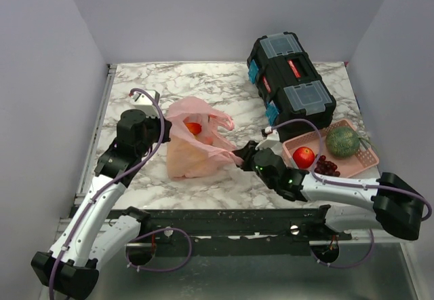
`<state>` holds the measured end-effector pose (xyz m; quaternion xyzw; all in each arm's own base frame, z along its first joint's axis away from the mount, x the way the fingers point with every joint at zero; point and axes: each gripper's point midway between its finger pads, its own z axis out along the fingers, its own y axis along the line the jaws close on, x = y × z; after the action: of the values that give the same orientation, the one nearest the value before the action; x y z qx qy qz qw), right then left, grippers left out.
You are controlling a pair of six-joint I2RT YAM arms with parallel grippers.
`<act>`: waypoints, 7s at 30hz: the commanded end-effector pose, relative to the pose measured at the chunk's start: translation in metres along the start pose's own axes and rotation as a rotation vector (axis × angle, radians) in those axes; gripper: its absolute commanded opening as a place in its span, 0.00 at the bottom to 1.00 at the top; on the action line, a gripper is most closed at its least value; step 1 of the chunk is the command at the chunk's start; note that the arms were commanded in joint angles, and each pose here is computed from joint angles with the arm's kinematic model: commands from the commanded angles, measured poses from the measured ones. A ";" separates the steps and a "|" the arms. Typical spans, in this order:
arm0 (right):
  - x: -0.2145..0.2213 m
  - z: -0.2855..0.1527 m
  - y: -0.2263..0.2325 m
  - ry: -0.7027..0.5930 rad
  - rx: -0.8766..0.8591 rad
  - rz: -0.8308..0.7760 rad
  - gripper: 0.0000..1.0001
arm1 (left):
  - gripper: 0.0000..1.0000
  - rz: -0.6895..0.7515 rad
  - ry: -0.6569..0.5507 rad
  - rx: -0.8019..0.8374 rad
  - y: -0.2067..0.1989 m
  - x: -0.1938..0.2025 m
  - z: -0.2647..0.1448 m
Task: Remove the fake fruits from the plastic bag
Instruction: Adjust the plastic bag at the center of the board.
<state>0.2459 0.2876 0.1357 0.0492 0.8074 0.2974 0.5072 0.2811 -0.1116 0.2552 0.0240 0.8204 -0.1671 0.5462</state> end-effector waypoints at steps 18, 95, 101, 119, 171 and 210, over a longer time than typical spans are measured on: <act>-0.023 -0.096 0.074 0.180 -0.508 -0.231 0.90 | 0.00 0.047 -0.011 0.184 -0.027 0.000 -0.007; -0.088 0.034 0.238 0.045 -0.631 -0.896 0.85 | 0.23 -0.128 -0.091 0.086 -0.014 -0.012 -0.078; -0.062 0.037 0.224 0.130 -0.637 -0.898 0.51 | 0.00 -0.122 -0.106 0.055 -0.006 -0.007 -0.072; 0.035 -0.088 0.028 0.579 -0.209 -0.402 0.01 | 0.00 -0.050 -0.157 -0.222 0.054 0.016 -0.077; 0.166 0.027 0.095 0.442 -0.435 -0.315 0.14 | 0.00 -0.084 -0.090 -0.006 0.018 0.040 -0.094; -0.084 0.019 0.028 -0.421 0.108 -0.413 1.00 | 0.00 -0.149 0.007 0.124 -0.006 0.066 -0.095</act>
<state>0.2768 0.2785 0.1573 -0.0366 0.7598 0.0625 0.6461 0.1675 -0.0906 0.2345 -0.0180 0.8061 -0.2488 0.5366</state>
